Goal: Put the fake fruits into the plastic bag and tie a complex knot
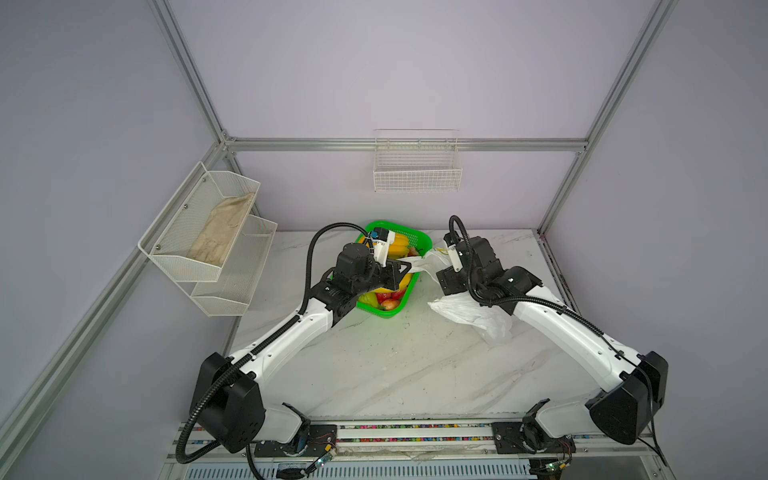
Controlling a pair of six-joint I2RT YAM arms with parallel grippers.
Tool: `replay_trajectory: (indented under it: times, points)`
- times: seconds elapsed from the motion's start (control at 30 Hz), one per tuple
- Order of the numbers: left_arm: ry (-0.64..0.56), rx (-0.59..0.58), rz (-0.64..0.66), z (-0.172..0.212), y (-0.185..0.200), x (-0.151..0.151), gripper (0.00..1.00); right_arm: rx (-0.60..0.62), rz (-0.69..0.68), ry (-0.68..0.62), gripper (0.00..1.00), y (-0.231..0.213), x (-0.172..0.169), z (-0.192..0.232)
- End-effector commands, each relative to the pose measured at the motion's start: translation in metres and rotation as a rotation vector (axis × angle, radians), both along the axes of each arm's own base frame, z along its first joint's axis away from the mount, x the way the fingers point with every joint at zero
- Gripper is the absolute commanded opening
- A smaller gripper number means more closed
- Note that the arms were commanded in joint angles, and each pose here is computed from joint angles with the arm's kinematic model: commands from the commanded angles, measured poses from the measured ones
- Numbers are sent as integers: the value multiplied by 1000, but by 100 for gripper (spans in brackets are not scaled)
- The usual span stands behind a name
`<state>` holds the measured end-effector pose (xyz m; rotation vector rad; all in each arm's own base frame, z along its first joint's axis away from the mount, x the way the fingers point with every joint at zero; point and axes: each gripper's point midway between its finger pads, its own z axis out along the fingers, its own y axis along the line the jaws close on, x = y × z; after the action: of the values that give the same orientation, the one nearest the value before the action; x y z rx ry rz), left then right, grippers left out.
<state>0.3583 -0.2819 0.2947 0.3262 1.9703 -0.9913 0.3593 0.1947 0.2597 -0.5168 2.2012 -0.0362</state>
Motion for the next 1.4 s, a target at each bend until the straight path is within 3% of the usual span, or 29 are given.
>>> replay_trajectory:
  times: [0.0,0.13,0.33,0.43,0.53,0.57,0.67,0.73,0.87,1.07,1.37]
  points:
    - [-116,-37,15,47,2,5,0,-51,-68,-45,75,-17,4,16]
    - [-114,-36,24,45,5,6,0,-78,-93,-26,52,-21,10,6]
    - [-117,-40,34,45,10,8,0,-64,-86,-9,43,-22,14,4]
    - [-120,-45,50,45,13,12,0,-23,-88,7,23,-24,16,4]
    - [-119,-48,101,45,20,21,4,96,-71,32,0,-26,18,11]
    - [-112,-46,127,43,24,25,11,150,-60,38,0,-26,19,14]
    - [-73,-46,188,35,32,30,50,384,-23,83,0,-19,22,20]
    - [-37,-53,206,31,39,23,62,509,-25,109,0,-14,24,23]
    - [-34,-142,167,26,47,-14,79,629,-83,102,0,-14,32,22]
    - [60,-247,167,-7,57,-57,85,820,-121,100,0,-5,38,19]
    - [139,-293,161,-47,26,-85,83,996,-143,67,0,-4,32,43]
